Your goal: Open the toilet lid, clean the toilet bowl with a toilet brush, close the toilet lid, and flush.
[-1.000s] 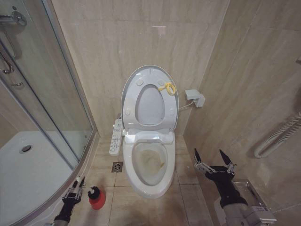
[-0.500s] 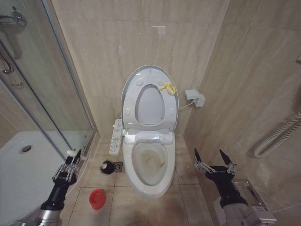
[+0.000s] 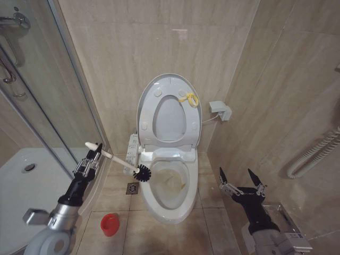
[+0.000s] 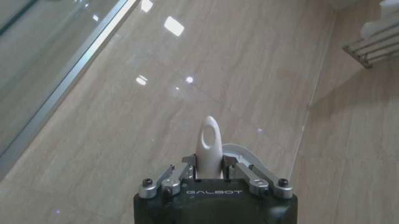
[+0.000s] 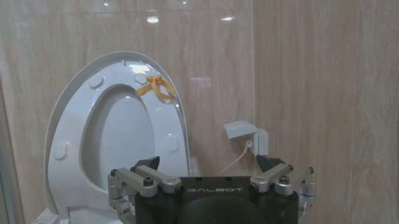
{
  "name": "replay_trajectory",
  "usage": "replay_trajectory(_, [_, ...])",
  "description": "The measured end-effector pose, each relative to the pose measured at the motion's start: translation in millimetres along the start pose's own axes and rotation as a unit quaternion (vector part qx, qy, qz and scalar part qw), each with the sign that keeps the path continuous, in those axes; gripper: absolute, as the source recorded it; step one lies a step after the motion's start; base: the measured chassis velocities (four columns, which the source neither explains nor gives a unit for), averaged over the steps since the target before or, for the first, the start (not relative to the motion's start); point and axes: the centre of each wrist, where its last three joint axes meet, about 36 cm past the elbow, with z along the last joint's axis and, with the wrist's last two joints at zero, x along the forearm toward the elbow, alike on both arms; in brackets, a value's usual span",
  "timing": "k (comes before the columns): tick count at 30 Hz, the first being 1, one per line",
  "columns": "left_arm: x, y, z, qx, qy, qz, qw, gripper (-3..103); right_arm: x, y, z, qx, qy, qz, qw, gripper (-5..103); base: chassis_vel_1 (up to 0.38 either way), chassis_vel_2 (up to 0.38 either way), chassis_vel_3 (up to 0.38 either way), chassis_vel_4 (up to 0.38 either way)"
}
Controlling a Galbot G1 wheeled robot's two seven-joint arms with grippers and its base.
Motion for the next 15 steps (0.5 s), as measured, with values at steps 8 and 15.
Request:
replay_trajectory(8, [-18, 26.9, 16, 0.016, 0.018, 0.019, 0.9995, 26, 0, 0, 0, 0.000, 0.000, 0.000, 1.000, 100, 0.000, 0.000, 0.000, 0.000])
replay_trajectory(15, [-35, 47.3, 61, 0.027, 0.044, 0.019, 0.9985, 26, 0, 0, 0, 0.000, 0.000, 0.000, 1.000, 100, 0.000, 0.000, 0.000, 0.000])
